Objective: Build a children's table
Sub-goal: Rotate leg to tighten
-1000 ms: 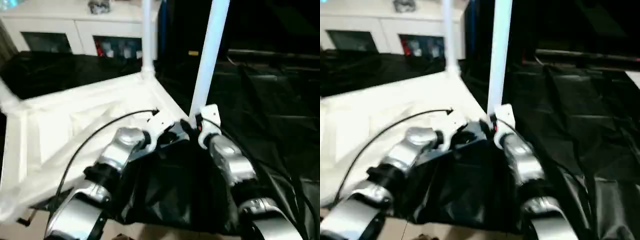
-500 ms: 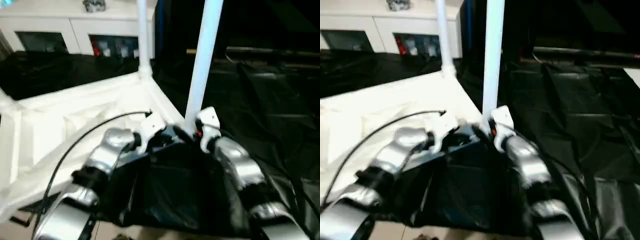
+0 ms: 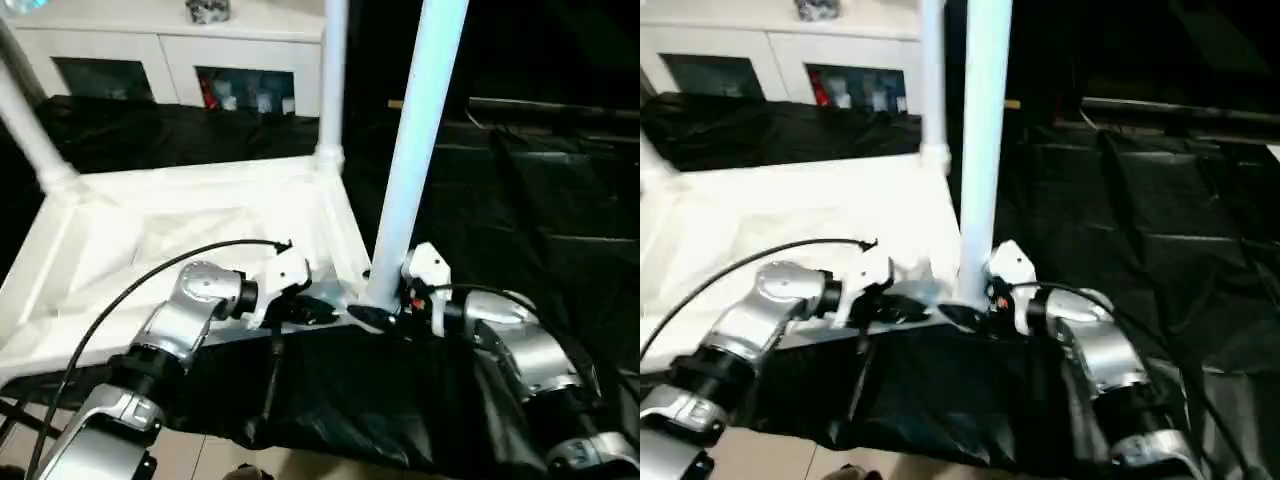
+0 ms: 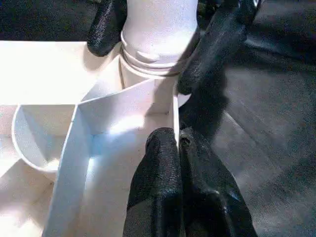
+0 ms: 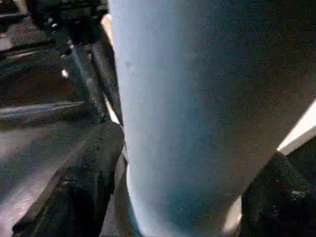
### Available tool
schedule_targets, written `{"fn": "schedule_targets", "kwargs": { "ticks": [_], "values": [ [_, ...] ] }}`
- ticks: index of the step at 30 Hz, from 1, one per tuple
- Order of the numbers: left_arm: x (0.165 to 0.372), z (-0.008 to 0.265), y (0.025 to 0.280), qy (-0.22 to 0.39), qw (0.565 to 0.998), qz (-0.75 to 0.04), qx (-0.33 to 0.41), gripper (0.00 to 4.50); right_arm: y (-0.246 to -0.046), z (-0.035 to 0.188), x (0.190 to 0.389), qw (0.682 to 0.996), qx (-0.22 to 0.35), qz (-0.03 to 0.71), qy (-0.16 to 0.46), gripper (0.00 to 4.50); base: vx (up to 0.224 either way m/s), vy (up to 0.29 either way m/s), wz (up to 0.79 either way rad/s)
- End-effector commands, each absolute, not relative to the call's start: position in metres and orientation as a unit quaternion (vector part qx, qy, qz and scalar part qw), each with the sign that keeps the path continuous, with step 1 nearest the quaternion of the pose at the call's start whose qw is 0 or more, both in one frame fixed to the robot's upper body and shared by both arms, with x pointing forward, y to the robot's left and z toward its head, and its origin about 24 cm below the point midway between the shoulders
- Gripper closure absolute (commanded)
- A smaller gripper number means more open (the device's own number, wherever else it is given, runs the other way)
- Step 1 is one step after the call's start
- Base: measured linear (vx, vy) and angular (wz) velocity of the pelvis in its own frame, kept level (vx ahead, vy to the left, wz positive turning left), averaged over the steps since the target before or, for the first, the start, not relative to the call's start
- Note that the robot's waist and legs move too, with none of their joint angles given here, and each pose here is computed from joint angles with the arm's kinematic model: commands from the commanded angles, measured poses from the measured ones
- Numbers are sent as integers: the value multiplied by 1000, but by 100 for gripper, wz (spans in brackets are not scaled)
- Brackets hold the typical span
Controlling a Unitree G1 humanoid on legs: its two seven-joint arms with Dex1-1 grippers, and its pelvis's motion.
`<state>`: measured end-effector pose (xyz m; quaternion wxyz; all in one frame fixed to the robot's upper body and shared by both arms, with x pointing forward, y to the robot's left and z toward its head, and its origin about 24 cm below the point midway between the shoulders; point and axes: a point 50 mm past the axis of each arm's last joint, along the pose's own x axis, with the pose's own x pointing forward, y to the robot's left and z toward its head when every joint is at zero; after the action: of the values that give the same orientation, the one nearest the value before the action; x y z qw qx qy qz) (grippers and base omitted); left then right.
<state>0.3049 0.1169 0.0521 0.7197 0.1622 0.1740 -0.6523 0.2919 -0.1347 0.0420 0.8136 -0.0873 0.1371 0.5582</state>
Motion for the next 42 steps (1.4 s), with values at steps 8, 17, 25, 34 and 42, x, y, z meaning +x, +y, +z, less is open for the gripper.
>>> {"fn": "schedule_targets", "kwargs": {
  "ticks": [8, 17, 25, 34, 42],
  "values": [
    [304, 69, 103, 127, 703, -679, 167, 450, -117, 39, 280, 777, -84, 608, 141, 181, 0, 0, 0],
    [323, 66, 90, 128, 776, -596, 163, 450, -109, 28, 298, 863, -51, 481, 147, 185, 0, 0, 0],
    [343, 69, 61, 125, 851, -490, 146, 450, -88, 19, 329, 951, -9, 260, 170, 185, 0, 0, 0],
    [338, 71, 45, 101, 838, -518, 141, 450, -77, 31, 340, 958, 26, 246, 142, 113, 0, 0, 0],
    [330, 68, 58, 97, 812, -556, 148, 450, -86, 31, 333, 938, -25, 323, 122, 73, 0, 0, 0]
  ]
}}
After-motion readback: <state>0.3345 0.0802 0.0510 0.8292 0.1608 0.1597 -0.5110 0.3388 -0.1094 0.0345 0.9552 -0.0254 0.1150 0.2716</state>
